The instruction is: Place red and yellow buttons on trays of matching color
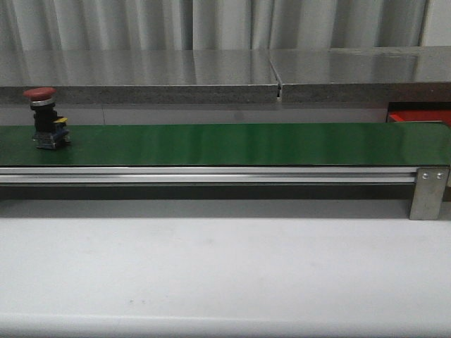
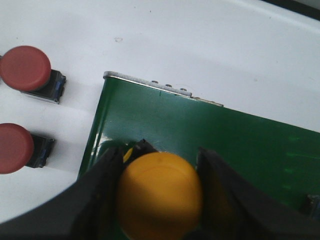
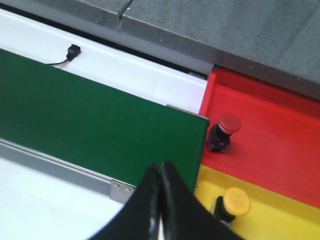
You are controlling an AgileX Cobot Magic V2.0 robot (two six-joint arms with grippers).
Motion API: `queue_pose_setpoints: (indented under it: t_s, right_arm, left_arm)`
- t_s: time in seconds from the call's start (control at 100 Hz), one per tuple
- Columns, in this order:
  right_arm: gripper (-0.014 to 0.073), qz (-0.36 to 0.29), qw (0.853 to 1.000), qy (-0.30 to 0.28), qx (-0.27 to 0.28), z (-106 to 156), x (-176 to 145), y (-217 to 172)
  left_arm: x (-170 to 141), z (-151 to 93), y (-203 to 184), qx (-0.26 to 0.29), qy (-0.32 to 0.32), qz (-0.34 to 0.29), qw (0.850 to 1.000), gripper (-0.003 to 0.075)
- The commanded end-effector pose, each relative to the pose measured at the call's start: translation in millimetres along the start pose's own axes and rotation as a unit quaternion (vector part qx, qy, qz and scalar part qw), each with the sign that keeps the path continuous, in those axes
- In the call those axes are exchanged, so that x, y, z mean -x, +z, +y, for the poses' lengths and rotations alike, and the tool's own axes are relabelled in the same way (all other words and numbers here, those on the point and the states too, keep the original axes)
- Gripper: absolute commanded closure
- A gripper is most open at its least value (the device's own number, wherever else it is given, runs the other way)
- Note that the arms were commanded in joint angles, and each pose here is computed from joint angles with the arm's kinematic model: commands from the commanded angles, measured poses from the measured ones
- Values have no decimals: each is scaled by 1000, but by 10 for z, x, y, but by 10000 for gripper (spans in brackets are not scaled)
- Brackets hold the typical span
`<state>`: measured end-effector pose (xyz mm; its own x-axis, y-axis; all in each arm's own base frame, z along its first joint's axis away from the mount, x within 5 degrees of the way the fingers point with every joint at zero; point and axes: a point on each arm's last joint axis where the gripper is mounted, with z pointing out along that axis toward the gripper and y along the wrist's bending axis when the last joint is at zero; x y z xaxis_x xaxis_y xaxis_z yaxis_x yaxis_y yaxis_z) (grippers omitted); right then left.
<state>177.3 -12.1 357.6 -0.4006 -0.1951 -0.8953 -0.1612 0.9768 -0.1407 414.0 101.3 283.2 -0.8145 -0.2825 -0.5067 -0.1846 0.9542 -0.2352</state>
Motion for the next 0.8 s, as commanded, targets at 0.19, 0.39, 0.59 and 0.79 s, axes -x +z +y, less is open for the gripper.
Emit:
queue_pose_setpoints:
  t_s: [0.19,0.39,0.59,0.79]
  right_arm:
    - [713,-40,999,4,-18,-32,124,-57]
    - [713,-40,999,4,-18,-32,124,-57]
    - [713,-40,999,4,-18,-32,124,-57]
    - [713,-40,999,4,-18,-32,124,-57]
  left_arm:
    - [94,-44,-96,2,8,-32,999,741]
    - [92,-34,-96,8,13,-30,999,734]
    - [90,-42,-96,3,9,-29,1000,464]
    - [93,-62,-97,-8,0,-31,999,169]
